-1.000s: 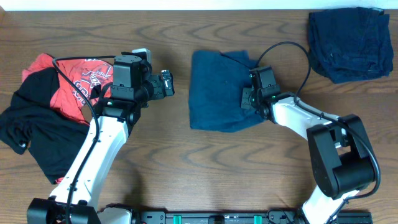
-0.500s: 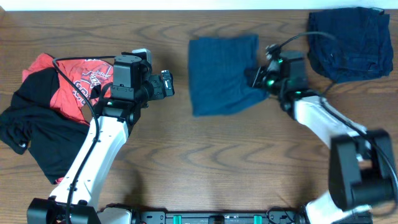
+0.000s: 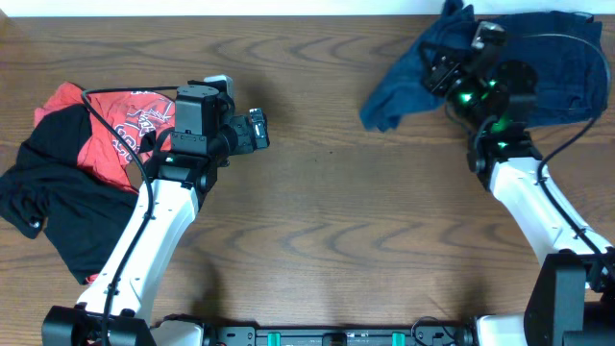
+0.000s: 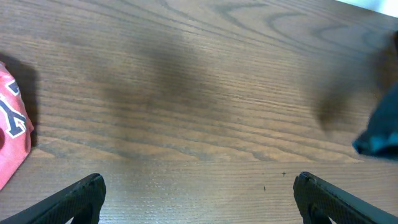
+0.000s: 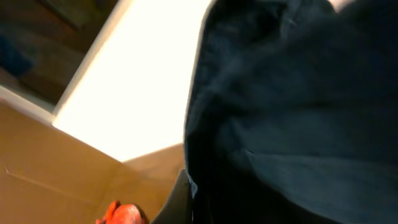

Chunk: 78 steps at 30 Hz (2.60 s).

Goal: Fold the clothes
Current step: 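Carry the folded shorts with the right gripper to the top-right stack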

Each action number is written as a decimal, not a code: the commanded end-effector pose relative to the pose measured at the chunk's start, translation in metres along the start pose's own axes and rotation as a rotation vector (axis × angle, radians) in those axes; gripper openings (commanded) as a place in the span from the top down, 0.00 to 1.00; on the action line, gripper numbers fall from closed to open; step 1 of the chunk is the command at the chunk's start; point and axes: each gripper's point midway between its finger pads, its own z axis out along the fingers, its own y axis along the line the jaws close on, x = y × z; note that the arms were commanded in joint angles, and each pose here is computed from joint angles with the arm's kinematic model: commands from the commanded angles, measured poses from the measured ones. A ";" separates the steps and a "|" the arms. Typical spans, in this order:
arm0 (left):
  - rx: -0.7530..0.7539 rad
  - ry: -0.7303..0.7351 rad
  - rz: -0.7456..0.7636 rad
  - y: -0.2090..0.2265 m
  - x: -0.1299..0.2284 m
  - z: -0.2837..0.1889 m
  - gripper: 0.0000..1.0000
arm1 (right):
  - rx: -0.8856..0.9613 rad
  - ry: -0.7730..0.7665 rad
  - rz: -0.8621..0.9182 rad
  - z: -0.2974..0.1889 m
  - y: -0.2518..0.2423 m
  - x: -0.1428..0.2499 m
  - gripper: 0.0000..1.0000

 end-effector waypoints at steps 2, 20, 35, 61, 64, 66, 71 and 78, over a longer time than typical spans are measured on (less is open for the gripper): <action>-0.010 -0.019 0.016 0.001 -0.006 -0.003 0.02 | -0.059 -0.113 -0.011 -0.014 0.012 -0.045 0.99; -0.080 -0.024 0.015 0.015 -0.006 0.003 0.02 | 0.036 -0.493 -0.207 -0.036 -0.035 -0.184 0.99; -0.081 -0.029 0.015 0.015 -0.008 0.003 0.02 | 0.143 -0.498 -0.307 0.036 -0.093 -0.260 0.99; -0.060 -0.093 0.020 0.009 -0.023 0.003 0.02 | 0.315 -0.408 -0.313 0.027 -0.208 -0.256 0.99; -0.060 -0.093 0.020 0.009 -0.023 0.003 0.02 | 0.356 -0.362 -0.283 0.028 -0.221 -0.246 0.99; -0.060 -0.094 0.020 0.009 -0.023 0.003 0.02 | 0.392 -0.313 -0.258 0.028 -0.233 -0.236 0.99; -0.058 -0.100 0.020 0.009 -0.025 0.003 0.02 | 0.482 -0.193 -0.178 0.018 -0.255 -0.211 0.99; -0.057 -0.100 0.003 0.009 -0.025 0.003 0.02 | 0.697 -0.023 -0.047 -0.025 -0.271 -0.179 0.99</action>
